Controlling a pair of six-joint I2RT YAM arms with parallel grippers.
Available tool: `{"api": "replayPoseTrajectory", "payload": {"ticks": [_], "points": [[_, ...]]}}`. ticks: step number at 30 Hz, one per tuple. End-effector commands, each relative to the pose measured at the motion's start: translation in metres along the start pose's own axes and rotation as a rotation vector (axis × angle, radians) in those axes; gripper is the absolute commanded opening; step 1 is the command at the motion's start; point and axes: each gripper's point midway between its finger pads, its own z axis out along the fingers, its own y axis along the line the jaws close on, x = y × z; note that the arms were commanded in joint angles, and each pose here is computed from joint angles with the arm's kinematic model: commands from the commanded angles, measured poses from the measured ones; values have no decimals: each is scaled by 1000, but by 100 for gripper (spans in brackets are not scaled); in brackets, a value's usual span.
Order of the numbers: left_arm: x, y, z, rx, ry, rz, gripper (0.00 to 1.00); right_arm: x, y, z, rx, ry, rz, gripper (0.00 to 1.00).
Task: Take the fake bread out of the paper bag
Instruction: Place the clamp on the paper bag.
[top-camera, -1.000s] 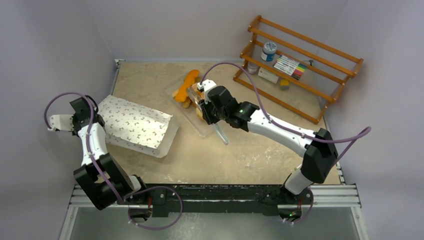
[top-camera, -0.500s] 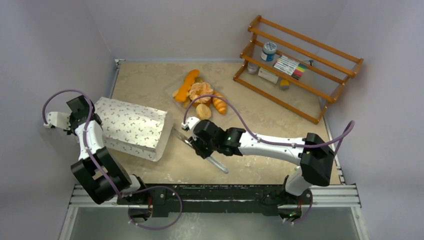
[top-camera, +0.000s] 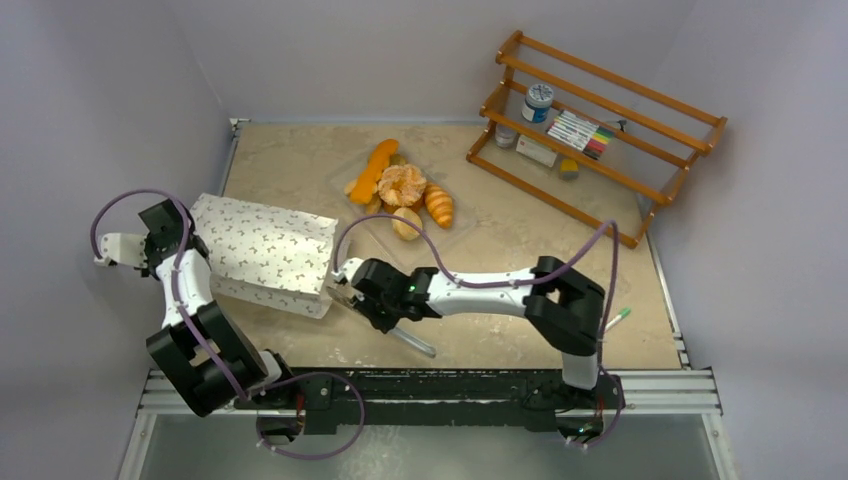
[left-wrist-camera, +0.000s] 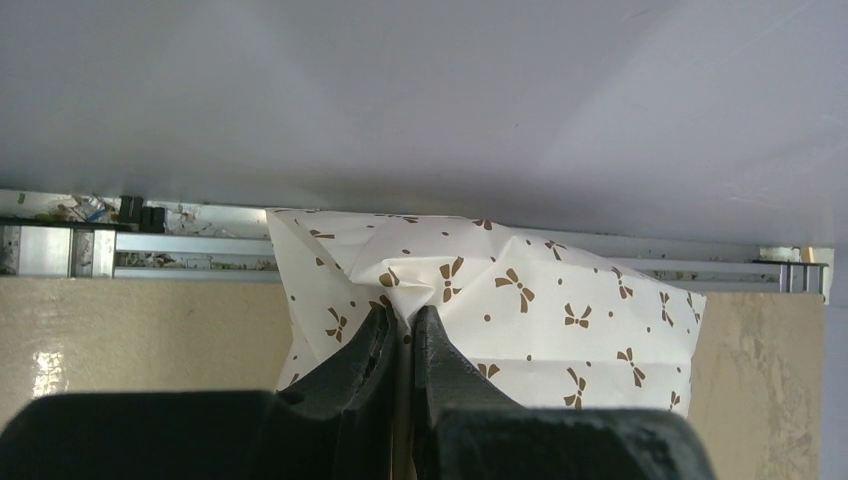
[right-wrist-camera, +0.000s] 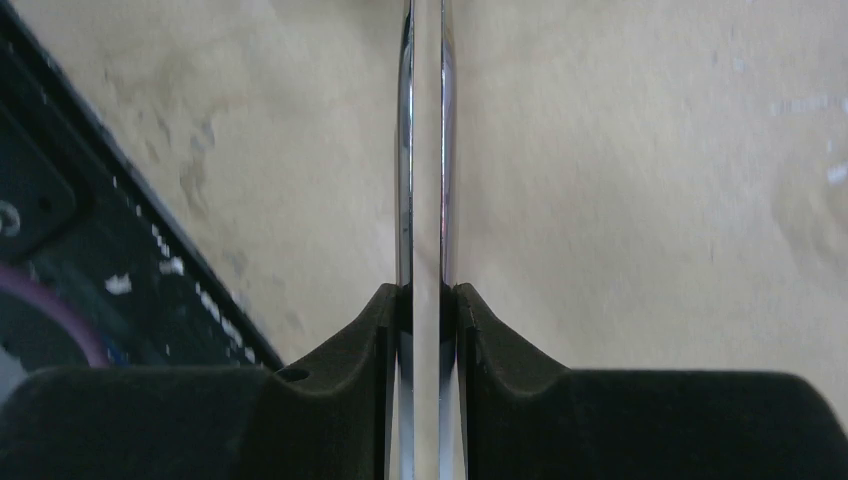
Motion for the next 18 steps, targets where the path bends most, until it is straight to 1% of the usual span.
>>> {"api": "replayPoseTrajectory", "payload": {"ticks": [1, 4, 8, 10, 13, 16, 18], "points": [[2, -3, -5, 46, 18, -52, 0, -68, 2, 5, 14, -142, -30, 26], [6, -8, -6, 73, 35, -61, 0, -90, -8, 11, 39, -174, -20, 26], [9, -22, -4, 131, 56, -69, 0, -101, -18, 26, 47, -171, -11, 28], [13, -34, -3, 182, 73, -78, 3, -107, -24, 37, 54, -162, -4, 31], [17, -56, -1, 267, 102, -101, 13, -122, -38, 49, 74, -171, 11, 36], [19, -71, -4, 333, 122, -124, 30, -133, -48, 58, 87, -184, 25, 44], [19, -79, -8, 364, 123, -131, 39, -137, -53, 61, 87, -185, 32, 47]]}}
